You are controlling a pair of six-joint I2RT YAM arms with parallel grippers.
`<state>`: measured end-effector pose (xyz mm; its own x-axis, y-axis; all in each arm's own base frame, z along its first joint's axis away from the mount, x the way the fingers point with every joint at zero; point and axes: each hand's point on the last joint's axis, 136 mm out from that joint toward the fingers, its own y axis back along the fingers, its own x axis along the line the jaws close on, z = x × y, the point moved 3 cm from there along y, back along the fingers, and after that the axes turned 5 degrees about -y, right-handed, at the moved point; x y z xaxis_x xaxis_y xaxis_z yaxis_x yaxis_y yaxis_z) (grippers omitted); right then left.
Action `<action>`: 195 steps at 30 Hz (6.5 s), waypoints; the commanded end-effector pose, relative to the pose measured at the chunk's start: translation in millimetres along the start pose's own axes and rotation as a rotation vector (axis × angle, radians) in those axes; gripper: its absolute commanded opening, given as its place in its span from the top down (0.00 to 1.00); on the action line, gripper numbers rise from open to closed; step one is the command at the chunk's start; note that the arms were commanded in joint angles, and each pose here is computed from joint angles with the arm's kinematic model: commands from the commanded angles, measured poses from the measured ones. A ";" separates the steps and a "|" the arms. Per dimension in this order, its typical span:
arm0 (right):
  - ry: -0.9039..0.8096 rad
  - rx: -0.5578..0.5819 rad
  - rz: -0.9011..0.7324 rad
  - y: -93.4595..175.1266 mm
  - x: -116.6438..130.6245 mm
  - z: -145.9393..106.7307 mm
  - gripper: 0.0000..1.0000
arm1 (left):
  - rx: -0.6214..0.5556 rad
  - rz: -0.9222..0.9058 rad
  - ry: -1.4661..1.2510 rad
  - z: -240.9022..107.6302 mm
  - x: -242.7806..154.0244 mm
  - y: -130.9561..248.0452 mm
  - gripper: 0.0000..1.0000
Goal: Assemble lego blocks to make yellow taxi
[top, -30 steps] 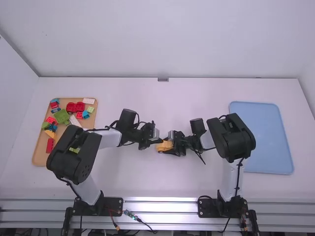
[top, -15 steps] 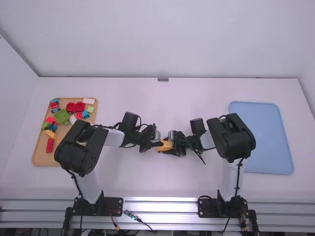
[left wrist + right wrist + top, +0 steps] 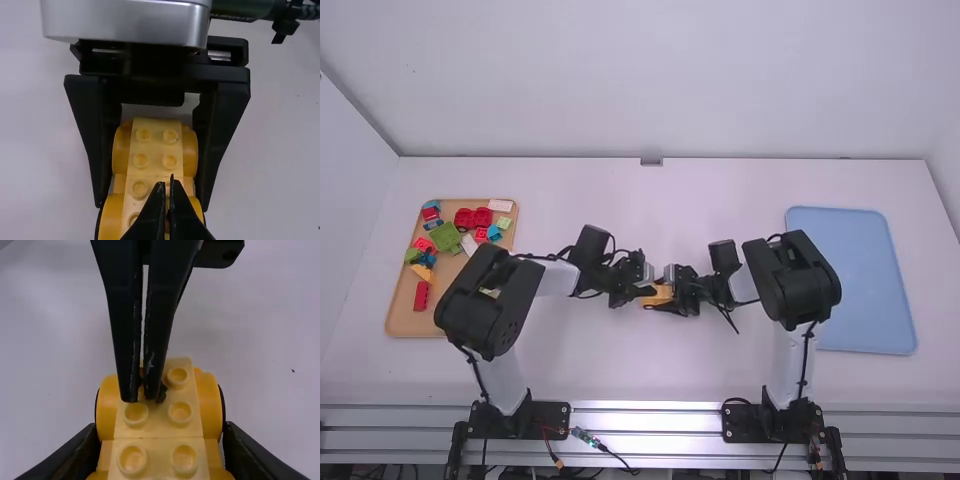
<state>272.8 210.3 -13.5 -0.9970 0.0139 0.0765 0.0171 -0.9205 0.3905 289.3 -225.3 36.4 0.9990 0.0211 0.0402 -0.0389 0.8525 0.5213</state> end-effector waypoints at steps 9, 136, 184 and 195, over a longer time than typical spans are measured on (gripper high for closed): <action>-0.019 0.015 0.025 -6.3 8.3 -5.3 0.49 | 0.054 0.071 0.022 -4.7 7.7 15.9 0.98; -0.084 0.427 -0.600 118.1 -7.1 101.3 0.01 | 0.421 1.507 1.932 -270.9 22.3 436.2 0.42; -0.098 0.446 -0.587 117.8 -3.4 97.0 0.01 | 0.347 1.620 1.924 -288.3 20.4 429.7 0.44; -0.102 0.449 -0.584 117.7 -2.7 96.4 0.01 | 0.271 1.766 1.990 -290.9 19.5 440.7 0.36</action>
<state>284.9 139.2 116.1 -0.8436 0.5065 -0.1781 -0.4556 -0.4996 0.7368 304.3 304.0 24.8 -0.8641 0.5033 0.0055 -0.2134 -0.3762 0.9016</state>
